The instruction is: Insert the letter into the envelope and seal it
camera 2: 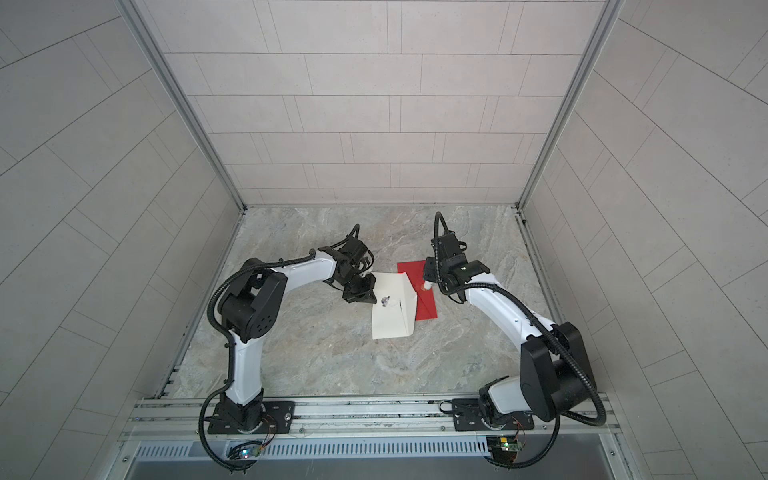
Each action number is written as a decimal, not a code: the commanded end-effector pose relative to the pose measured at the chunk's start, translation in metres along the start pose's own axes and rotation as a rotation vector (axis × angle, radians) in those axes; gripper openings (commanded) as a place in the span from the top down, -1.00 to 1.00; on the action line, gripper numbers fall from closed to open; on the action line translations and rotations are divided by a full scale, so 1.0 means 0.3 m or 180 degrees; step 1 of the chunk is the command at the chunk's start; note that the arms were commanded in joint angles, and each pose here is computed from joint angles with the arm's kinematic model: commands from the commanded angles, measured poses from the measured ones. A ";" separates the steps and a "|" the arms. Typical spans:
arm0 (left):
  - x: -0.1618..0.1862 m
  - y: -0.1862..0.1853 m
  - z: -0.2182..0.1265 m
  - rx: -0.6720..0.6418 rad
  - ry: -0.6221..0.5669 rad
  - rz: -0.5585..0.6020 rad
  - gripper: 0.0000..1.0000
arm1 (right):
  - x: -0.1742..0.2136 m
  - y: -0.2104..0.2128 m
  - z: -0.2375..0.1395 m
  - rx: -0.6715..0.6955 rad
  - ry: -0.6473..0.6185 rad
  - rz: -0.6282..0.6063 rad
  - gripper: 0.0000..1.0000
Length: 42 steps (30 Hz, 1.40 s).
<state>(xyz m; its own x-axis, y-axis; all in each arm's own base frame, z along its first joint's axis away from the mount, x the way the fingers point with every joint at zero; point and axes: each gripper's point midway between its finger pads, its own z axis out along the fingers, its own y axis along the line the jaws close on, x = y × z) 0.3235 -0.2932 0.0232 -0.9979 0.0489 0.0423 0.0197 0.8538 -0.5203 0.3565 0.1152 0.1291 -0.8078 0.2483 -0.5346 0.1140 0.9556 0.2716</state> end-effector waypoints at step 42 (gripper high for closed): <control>0.003 0.023 0.002 -0.0119 -0.0018 0.0023 1.00 | 0.218 0.173 0.216 -0.0197 0.1114 -0.0557 0.37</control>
<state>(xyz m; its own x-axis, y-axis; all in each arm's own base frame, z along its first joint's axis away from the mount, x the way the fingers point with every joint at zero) 0.3245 -0.2924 0.0226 -0.9982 0.0467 0.0378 0.0206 0.8568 -0.5153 0.3511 0.1879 0.0636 -0.9543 0.0361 -0.2968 -0.0545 0.9550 0.2916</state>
